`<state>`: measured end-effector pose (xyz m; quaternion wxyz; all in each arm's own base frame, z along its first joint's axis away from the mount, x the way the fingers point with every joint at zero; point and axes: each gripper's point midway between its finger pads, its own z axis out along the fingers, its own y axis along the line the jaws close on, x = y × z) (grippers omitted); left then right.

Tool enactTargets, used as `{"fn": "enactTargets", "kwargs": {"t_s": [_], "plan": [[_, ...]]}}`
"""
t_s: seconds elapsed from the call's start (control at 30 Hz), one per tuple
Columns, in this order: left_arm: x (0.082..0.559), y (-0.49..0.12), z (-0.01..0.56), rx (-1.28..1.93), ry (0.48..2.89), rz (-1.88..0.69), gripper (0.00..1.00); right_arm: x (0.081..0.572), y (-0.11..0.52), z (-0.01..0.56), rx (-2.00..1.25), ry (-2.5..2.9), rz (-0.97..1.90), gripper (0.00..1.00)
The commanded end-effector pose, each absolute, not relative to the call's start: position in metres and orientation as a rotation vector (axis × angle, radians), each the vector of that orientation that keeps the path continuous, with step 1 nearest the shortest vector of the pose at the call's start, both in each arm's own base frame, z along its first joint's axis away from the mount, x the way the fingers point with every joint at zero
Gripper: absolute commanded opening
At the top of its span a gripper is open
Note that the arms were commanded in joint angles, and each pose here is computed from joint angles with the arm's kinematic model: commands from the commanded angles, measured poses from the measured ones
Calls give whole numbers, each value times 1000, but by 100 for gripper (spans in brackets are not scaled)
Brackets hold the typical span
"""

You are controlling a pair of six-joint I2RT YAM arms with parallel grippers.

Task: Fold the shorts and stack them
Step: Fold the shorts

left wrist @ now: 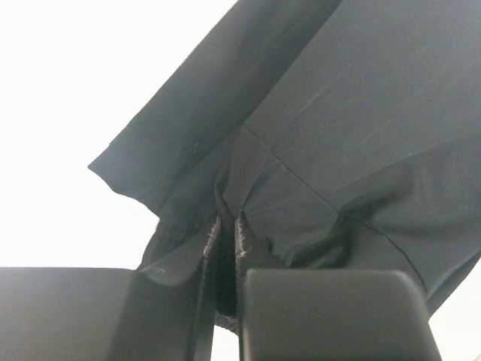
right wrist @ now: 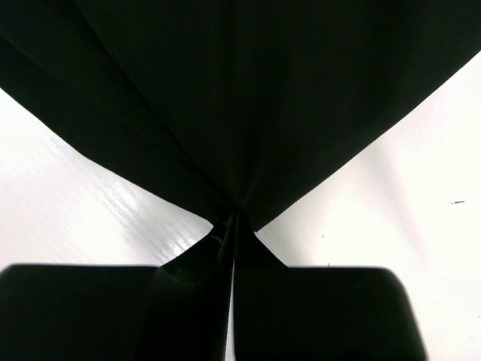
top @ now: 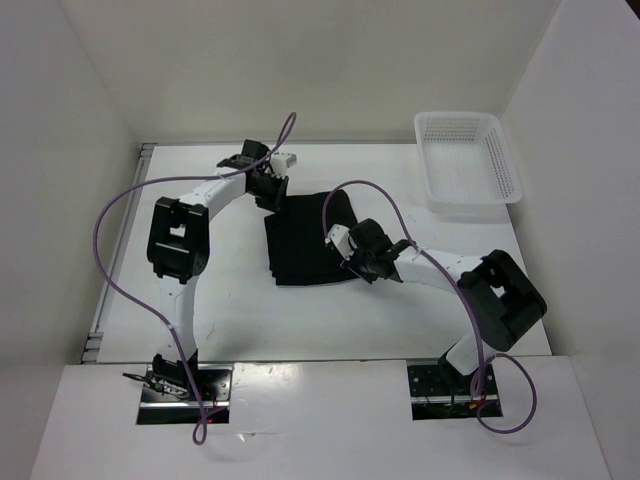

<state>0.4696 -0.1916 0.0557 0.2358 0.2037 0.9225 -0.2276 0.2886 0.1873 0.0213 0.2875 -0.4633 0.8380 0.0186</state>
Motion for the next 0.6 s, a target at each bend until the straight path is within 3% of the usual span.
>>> {"fn": "enactTargets", "kwargs": {"t_s": [0.0,0.07,0.13,0.23,0.27,0.33,0.5,0.53,0.57], "plan": [[494,-183,77,540,2445,-590,13,309,199,37,-1223,2161,43,0],[511,-175,85,514,2412,-537,13,307,199,36,-1244,2162,48,0],[517,-169,85,498,2426,-533,34,301,193,31,-1283,2163,35,0],[509,-174,80,510,2454,-588,47,302,194,38,-1272,2145,37,0],[502,-177,78,518,2460,-621,52,302,194,38,-1282,2139,33,6],[498,-179,81,525,2456,-648,65,309,199,47,-1268,2117,36,44],[494,-178,100,528,2436,-645,89,326,210,84,-1211,2056,39,66],[496,-179,117,532,2399,-639,97,331,219,109,-1178,2014,77,72],[497,-177,126,530,2384,-623,100,331,222,125,-1159,1994,99,76]]}}
